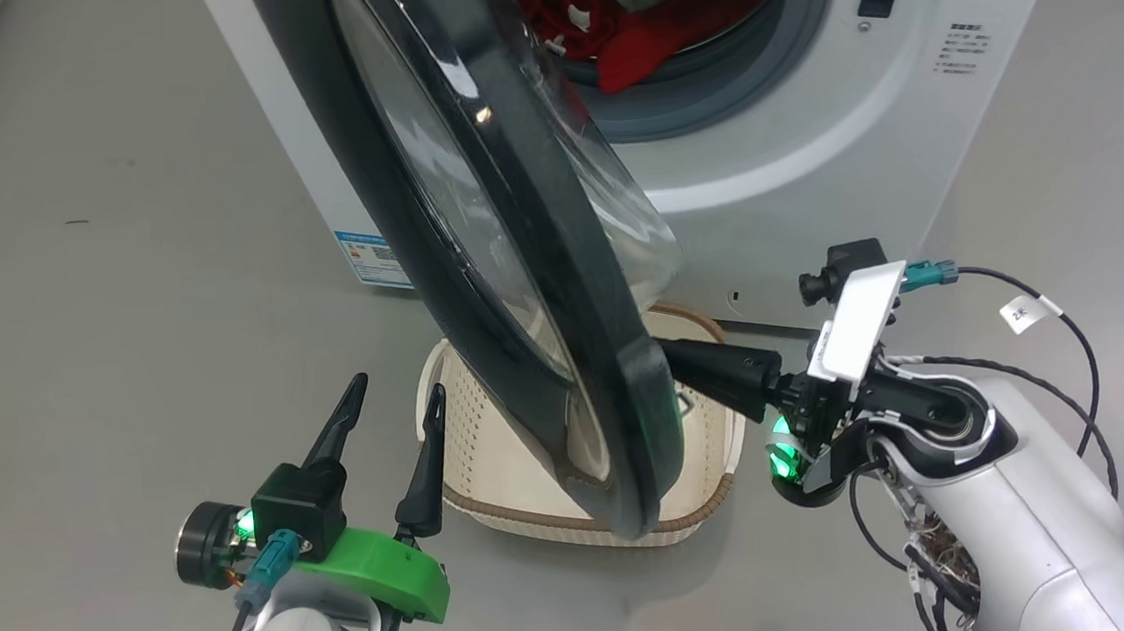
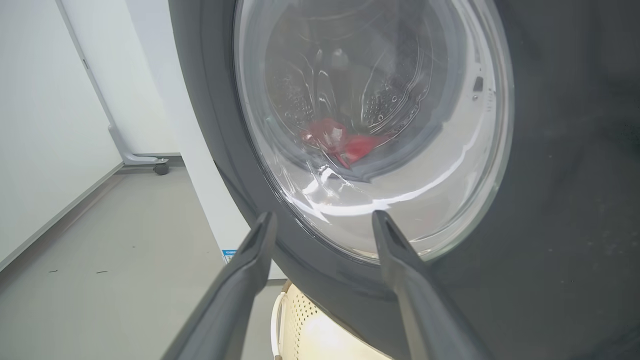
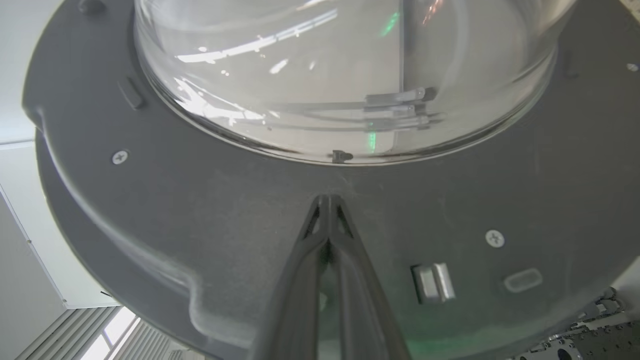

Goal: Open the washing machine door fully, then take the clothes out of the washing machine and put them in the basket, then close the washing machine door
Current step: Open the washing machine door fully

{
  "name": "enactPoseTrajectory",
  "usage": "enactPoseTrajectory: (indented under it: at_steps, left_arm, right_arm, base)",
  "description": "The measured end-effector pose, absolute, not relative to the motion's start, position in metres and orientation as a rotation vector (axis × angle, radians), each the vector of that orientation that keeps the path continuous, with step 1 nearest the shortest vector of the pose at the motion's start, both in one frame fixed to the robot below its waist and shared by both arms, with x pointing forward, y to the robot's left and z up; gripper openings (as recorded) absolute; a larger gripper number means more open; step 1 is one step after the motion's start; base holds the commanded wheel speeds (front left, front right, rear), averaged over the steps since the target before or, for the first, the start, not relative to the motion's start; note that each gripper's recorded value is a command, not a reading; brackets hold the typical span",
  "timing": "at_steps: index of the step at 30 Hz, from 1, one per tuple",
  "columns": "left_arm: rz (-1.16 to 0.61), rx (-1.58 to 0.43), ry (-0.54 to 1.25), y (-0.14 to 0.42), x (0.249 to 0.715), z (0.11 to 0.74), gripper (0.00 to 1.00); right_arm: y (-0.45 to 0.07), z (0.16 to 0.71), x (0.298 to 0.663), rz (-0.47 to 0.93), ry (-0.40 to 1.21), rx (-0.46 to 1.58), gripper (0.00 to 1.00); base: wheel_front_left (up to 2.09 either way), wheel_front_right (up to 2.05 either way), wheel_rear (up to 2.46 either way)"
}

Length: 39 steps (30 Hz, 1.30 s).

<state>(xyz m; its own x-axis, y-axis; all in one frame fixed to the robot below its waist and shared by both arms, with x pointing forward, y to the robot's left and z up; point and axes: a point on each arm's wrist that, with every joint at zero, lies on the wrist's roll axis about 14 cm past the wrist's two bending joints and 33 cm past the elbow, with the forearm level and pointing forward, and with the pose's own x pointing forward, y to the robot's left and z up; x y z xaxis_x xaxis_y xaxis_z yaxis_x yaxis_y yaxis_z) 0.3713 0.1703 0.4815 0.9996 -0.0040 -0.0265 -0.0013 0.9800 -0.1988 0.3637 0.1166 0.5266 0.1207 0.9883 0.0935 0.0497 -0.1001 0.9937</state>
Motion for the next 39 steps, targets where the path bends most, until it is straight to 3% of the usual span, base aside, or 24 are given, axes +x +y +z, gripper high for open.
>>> enactPoseTrajectory:
  at_steps: [21,30,39]
  left_arm:
    - [0.103,-0.207,0.022,0.198,0.348,0.481,1.00]
    - [0.112,-0.206,0.016,0.201,0.348,0.483,1.00]
    - [0.111,-0.210,0.015,0.199,0.347,0.483,1.00]
  right_arm:
    - [0.158,0.529,0.314,1.261,1.225,1.331,0.00]
    - [0.157,0.530,0.325,1.204,1.171,1.379,0.00]
    - [0.129,0.544,0.366,1.062,0.967,1.536,0.00]
  base:
    - [0.00,0.00,0.00]
    - [0.00,0.00,0.00]
    - [0.00,0.00,0.00]
